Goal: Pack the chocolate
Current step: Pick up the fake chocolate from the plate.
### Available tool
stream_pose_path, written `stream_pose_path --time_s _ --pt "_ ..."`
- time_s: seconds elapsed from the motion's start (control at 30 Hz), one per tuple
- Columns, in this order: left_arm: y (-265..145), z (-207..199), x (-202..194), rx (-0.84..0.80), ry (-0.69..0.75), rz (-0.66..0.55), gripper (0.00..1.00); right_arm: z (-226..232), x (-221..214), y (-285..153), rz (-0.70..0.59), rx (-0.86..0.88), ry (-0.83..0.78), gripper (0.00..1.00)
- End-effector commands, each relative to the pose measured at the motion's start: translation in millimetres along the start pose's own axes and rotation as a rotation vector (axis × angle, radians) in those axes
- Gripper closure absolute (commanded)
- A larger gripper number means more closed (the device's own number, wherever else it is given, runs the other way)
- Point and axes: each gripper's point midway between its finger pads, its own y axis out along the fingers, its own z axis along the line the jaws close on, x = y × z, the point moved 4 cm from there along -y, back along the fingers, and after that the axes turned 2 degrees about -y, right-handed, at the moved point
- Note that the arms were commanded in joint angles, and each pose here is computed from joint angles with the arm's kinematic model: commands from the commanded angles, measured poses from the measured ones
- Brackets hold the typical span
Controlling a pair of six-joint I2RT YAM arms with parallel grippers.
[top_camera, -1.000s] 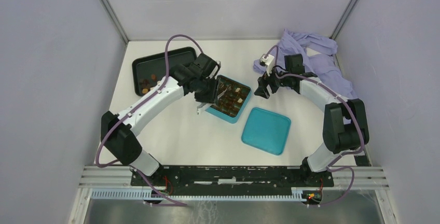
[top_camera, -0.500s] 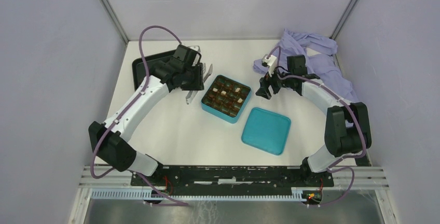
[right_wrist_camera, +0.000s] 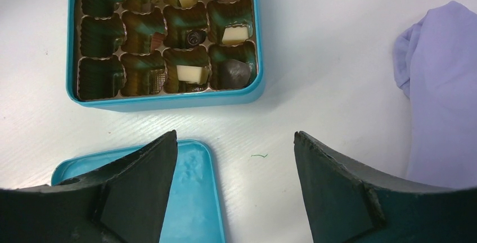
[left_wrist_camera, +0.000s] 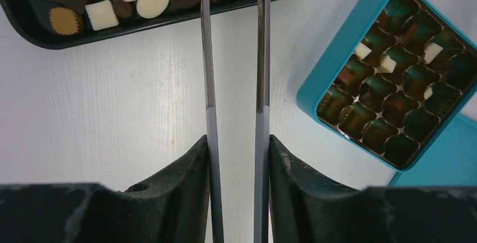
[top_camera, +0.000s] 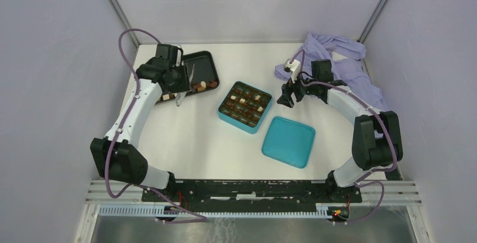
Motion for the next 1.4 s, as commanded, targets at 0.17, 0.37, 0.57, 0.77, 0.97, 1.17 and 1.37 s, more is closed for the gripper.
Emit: stream_pose_path --time_s 0.17,0.37,0.57,0.77,0.97,1.17,1.37 --pt "21 48 7 0.065 0.004 -0.008 0.56 -2 14 -2 -0.038 0.007 -0.009 0.19" --pt "31 80 15 0.138 -0.081 -0.011 0.56 -1 9 -1 -0.034 0.007 -0.008 0.19" --pt "40 102 26 0.187 -0.138 -0.004 0.55 0 9 0 -0.038 0.015 -0.007 0.19" --pt "49 117 28 0.206 -0.154 0.030 0.54 0 7 1 -0.038 0.022 -0.002 0.19" --pt "60 120 29 0.189 -0.153 0.060 0.54 0 7 2 -0.037 0.025 0.001 0.19" --pt "71 123 33 0.178 -0.159 0.075 0.54 1 7 1 -0.037 0.023 -0.001 0.19" --pt "82 125 36 0.160 -0.170 0.094 0.53 1 6 1 -0.037 0.022 0.000 0.19"
